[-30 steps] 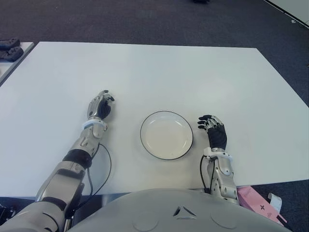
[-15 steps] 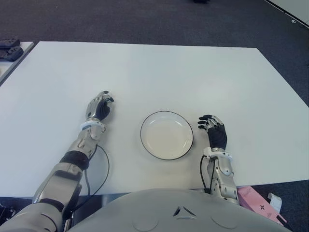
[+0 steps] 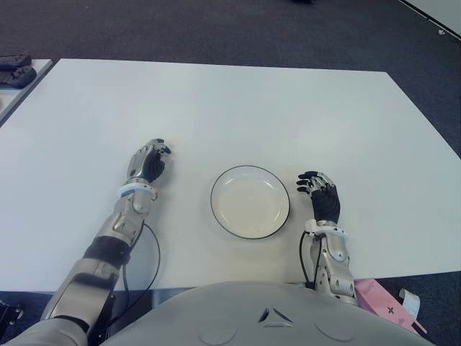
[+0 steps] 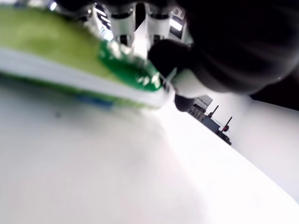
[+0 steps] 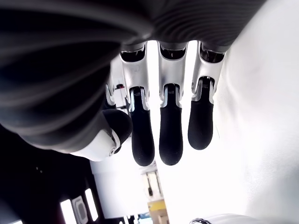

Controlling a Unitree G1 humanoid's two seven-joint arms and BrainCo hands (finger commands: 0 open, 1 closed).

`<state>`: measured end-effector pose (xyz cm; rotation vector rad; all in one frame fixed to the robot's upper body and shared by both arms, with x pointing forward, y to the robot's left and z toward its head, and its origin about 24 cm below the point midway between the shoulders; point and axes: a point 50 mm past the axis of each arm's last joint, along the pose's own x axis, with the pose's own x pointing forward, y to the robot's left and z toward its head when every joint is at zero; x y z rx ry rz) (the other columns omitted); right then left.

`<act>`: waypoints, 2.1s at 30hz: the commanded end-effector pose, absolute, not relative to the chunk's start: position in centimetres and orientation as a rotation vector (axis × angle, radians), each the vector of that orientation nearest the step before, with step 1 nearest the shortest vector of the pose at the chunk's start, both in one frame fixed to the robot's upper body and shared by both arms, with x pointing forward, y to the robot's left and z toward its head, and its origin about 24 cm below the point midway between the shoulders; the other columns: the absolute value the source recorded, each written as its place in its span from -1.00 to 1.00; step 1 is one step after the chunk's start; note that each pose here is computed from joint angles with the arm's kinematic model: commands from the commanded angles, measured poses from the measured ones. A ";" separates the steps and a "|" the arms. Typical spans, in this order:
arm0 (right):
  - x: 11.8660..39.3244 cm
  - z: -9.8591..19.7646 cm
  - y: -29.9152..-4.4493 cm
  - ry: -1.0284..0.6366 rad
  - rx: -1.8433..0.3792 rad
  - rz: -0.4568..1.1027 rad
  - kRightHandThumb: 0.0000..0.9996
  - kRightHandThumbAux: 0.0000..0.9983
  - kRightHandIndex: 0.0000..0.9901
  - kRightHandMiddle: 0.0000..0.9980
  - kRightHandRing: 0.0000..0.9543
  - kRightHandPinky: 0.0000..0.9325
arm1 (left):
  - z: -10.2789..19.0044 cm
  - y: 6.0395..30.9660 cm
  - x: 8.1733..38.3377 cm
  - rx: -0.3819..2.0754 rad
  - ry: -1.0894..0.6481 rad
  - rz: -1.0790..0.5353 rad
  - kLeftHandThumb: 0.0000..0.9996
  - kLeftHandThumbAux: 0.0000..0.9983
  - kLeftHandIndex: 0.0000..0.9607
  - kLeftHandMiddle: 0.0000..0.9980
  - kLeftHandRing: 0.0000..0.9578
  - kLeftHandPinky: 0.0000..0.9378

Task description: Put the toothpaste on the table into the plate.

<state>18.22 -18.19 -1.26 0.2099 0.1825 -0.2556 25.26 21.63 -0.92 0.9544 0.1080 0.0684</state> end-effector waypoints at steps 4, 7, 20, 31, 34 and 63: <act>17.7 -2.8 -17.5 0.278 0.240 -0.269 0.42 0.45 -0.13 -0.01 0.04 0.08 | 3.0 21.1 24.7 0.943 0.011 0.089 0.71 0.32 -0.14 0.17 0.71 0.72; 17.7 -2.8 -17.5 0.280 0.240 -0.268 0.42 0.45 -0.13 -0.01 0.04 0.07 | 3.9 20.8 24.3 0.925 -0.016 0.100 0.71 0.32 -0.14 0.17 0.71 0.74; 17.8 -2.9 -17.4 0.272 0.248 -0.271 0.42 0.45 -0.14 -0.01 0.04 0.08 | 7.3 19.5 22.9 0.795 -0.171 0.094 0.71 0.32 -0.15 0.14 0.74 0.74; 18.0 -2.9 -17.4 0.271 0.248 -0.260 0.42 0.45 -0.14 -0.01 0.04 0.08 | 9.4 17.8 22.3 0.717 -0.276 0.016 0.71 0.32 -0.15 0.13 0.78 0.72; 18.0 -2.9 -17.4 0.268 0.246 -0.257 0.42 0.45 -0.14 -0.01 0.04 0.08 | 9.9 17.5 22.1 0.694 -0.292 -0.018 0.71 0.32 -0.14 0.13 0.78 0.70; 18.0 -3.0 -17.3 0.268 0.238 -0.258 0.41 0.45 -0.14 -0.02 0.02 0.07 | 6.3 20.0 25.7 1.340 0.126 -0.134 0.20 -0.33 -0.26 -0.04 -0.05 -0.10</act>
